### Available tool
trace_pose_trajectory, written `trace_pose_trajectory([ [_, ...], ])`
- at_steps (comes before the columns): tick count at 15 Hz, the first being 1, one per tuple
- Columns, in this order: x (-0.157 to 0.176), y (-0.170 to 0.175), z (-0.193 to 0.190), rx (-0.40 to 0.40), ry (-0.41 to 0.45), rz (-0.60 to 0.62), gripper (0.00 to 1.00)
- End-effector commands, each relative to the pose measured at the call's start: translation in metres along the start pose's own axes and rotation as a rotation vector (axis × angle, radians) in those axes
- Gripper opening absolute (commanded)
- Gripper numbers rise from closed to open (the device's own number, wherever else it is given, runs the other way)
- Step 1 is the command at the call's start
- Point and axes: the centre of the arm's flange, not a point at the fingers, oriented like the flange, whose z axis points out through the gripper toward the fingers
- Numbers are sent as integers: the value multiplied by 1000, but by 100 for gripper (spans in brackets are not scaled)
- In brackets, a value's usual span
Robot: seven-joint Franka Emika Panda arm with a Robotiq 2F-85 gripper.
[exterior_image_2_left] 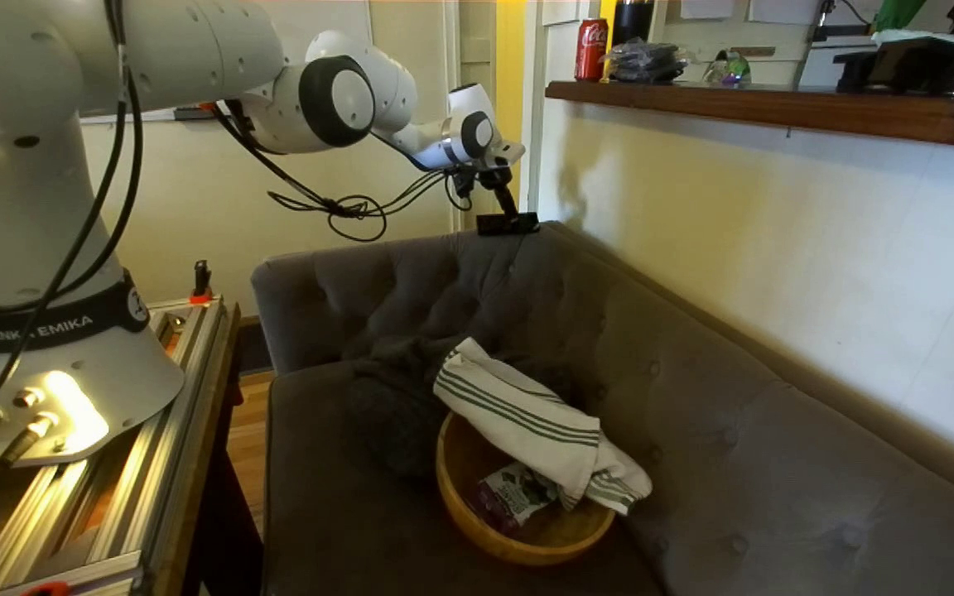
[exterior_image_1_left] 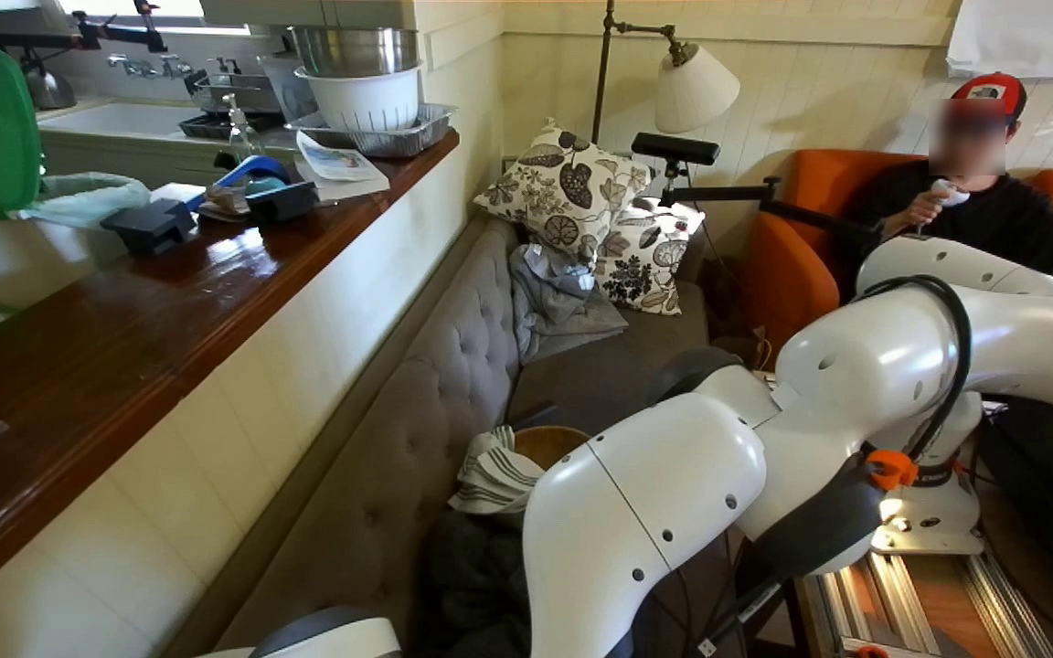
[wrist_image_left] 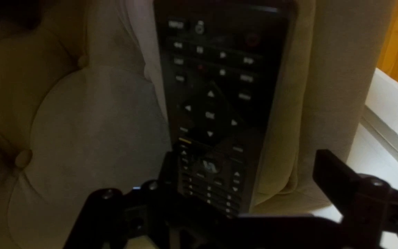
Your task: Put the black remote control on the counter above the sofa.
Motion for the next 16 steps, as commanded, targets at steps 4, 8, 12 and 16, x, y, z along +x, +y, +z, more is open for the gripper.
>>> trace_pose_trajectory([
  [4,-9,11,4,-1,-48,33,100],
  [8,-10,15,9,-10,-56,37,59],
  [12,-10,14,2,-22,-41,36,31],
  [16,-9,12,-17,-71,-14,36,15],
])
